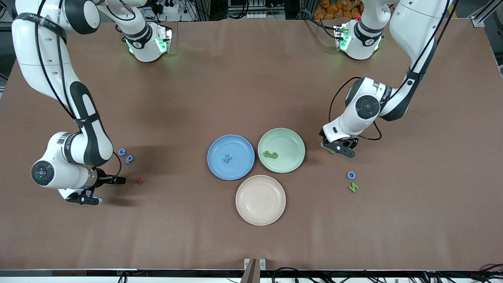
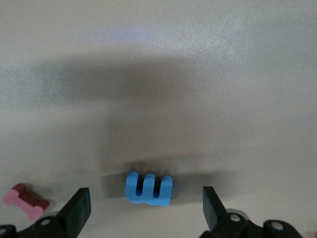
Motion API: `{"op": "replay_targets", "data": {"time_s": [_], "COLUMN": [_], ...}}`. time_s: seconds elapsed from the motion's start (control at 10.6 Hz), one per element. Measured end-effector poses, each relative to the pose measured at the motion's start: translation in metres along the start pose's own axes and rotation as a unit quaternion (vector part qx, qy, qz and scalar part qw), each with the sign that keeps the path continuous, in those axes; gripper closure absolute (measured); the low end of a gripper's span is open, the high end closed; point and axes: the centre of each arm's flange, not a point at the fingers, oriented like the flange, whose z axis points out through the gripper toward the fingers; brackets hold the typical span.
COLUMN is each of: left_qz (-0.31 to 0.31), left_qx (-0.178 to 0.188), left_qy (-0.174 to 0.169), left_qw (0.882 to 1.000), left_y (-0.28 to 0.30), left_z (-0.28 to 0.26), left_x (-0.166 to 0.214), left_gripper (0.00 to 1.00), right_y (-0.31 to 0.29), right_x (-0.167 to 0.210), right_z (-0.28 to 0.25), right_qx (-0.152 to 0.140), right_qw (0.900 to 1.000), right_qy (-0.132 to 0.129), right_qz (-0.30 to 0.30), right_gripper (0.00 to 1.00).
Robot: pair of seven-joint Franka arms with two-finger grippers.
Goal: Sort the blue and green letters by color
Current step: 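Grasp the green B with the left gripper while the right gripper grasps the E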
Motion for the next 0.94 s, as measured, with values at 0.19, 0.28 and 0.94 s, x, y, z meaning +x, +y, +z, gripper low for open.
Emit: {"op": "replay_targets", "data": {"time_s": [0.19, 0.28, 0.94], "left_qz": [0.019, 0.030, 0.056], "left_qx": [0.002, 0.005, 0.014], "left_qy": [0.000, 0.002, 0.009], "left_qw": [1.000, 1.000, 0.998], "left_y": [0.003, 0.004, 0.002], "left_z": [0.000, 0.001, 0.017], "left_x": [0.000, 0.001, 0.011], "left_gripper": [0.13, 0.14, 0.26], "right_y": [0.003, 0.005, 0.009], "right_x": [-0.004, -0.005, -0.005], "right_z": [0.006, 0.009, 0.003], "right_qx": [0.000, 0.000, 0.001], "right_qw": [1.000, 1.000, 1.000], "right_qy": [-0.007, -0.010, -0.006], "right_qz": [0.002, 0.004, 0.007], "right_gripper": [0.00, 0.00, 0.52]}}
